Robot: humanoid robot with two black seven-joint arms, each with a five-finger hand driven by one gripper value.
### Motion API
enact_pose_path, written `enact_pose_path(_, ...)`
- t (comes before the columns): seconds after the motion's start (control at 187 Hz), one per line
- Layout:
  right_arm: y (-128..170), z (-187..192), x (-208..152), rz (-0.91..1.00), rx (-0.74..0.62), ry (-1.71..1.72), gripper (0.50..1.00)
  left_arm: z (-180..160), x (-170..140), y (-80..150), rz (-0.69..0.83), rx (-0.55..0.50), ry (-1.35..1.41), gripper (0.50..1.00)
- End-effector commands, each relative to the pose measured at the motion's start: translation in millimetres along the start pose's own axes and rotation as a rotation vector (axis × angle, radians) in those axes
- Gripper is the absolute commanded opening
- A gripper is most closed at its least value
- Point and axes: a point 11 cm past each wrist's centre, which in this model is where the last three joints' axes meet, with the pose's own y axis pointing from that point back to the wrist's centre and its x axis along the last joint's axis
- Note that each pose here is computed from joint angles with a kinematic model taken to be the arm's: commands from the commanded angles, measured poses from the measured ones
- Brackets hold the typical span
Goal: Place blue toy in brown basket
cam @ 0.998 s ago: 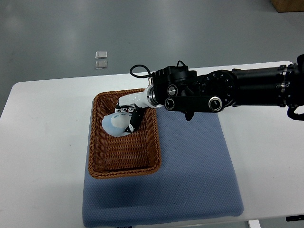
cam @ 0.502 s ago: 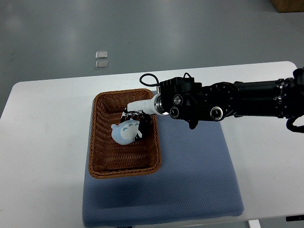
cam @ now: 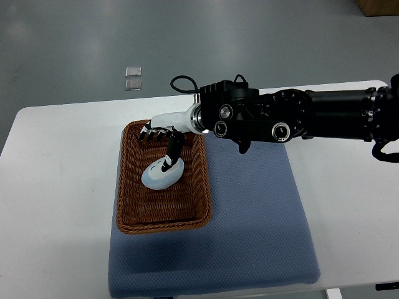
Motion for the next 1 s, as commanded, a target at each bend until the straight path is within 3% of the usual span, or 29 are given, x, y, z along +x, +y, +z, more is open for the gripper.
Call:
enact_pose_path(0.0, 8.7, -11.9, 20.1, 0.052, 0.057, -0.052, 0.893, 0.0, 0.0, 0.0, 0.000, 0.000, 0.001, 1.000)
enact_pose_path(0.101, 26.6, 1.8, 49.7, 0.136, 0.093, -0.147, 0.893, 0.0, 0.0, 0.0, 0.000, 0.000, -0.001, 1.000)
enact_pose_path(0.208, 46.5, 43.1, 69.9, 0.230, 0.138, -0.322, 0.891, -0.1, 0.0, 0.0, 0.000, 0.000, -0.002, 1.000)
enact_pose_path(0.342, 70.4, 90.2, 85.5, 0.415, 0.293, -0.634, 0.891, -0.1, 0.0, 0.0, 0.000, 0.000, -0.002, 1.000)
enact_pose_path(0.496, 84.9, 155.9, 67.2, 0.587, 0.429, -1.066, 0.893, 0.1, -1.1, 0.0, -0.003, 0.000, -0.001, 1.000)
enact_pose_path(0.576, 81.7, 190.2, 35.8, 0.645, 0.463, -1.303, 0.893, -0.1, -1.1, 0.0, -0.003, 0.000, -0.002, 1.000)
enact_pose_path(0.758, 74.3, 219.0, -1.3, 0.776, 0.573, -1.610, 0.893, 0.0, -1.6, 0.0, -0.005, 0.000, -0.002, 1.000)
enact_pose_path(0.993, 70.1, 221.0, -11.4, 0.806, 0.610, -1.693, 0.893, 0.0, -2.1, 0.0, -0.006, 0.000, -0.002, 1.000)
